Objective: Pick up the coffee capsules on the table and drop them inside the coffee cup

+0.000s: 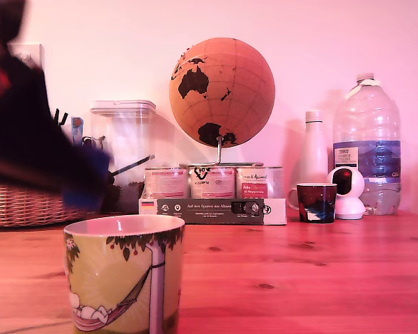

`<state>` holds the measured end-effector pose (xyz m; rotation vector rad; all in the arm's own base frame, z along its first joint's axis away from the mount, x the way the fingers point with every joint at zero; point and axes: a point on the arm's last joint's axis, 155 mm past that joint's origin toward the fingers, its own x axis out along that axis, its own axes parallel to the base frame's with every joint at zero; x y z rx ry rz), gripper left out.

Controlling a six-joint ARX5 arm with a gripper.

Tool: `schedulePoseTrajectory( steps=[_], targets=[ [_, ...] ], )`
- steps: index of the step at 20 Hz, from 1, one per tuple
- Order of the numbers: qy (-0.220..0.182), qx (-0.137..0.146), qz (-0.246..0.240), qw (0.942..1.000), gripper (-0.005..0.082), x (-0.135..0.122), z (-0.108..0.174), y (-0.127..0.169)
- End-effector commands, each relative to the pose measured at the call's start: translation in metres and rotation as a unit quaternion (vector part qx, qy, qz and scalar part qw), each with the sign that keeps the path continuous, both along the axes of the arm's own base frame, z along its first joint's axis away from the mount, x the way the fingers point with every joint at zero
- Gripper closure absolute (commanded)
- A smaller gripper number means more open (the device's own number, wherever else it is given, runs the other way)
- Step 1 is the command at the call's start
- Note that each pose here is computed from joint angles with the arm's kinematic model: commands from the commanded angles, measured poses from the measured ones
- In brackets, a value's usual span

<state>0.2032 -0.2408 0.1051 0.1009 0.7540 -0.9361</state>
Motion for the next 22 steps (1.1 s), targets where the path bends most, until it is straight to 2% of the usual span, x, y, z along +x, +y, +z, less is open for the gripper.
schedulePoseTrajectory(
  steps=[1,5,7,13,14,16,17,19,20,22],
  targets=[
    [0.007,0.013,-0.007,0.9999,0.0637,0.001,0.0,-0.002],
    [0.039,0.049,-0.016,0.9979,0.0637,-0.004,-0.003,-0.004],
    [0.039,0.067,-0.027,0.9966,0.0637,-0.007,-0.004,-0.007],
    [0.037,0.077,-0.034,0.9957,0.0635,-0.011,-0.005,-0.01],
    [0.037,0.078,-0.034,0.9957,0.0611,-0.011,-0.005,-0.01],
    [0.036,0.078,-0.033,0.9957,0.0539,-0.01,-0.005,-0.01],
    [0.034,0.079,-0.032,0.9958,0.0475,-0.009,-0.005,-0.01],
    [0.032,0.078,-0.031,0.996,0.0196,-0.008,-0.004,-0.01],
    [0.032,0.078,-0.031,0.9959,0.0104,-0.008,-0.005,-0.01],
    [0.029,0.078,-0.034,0.996,0.0085,-0.008,-0.004,-0.011]
  ],
)
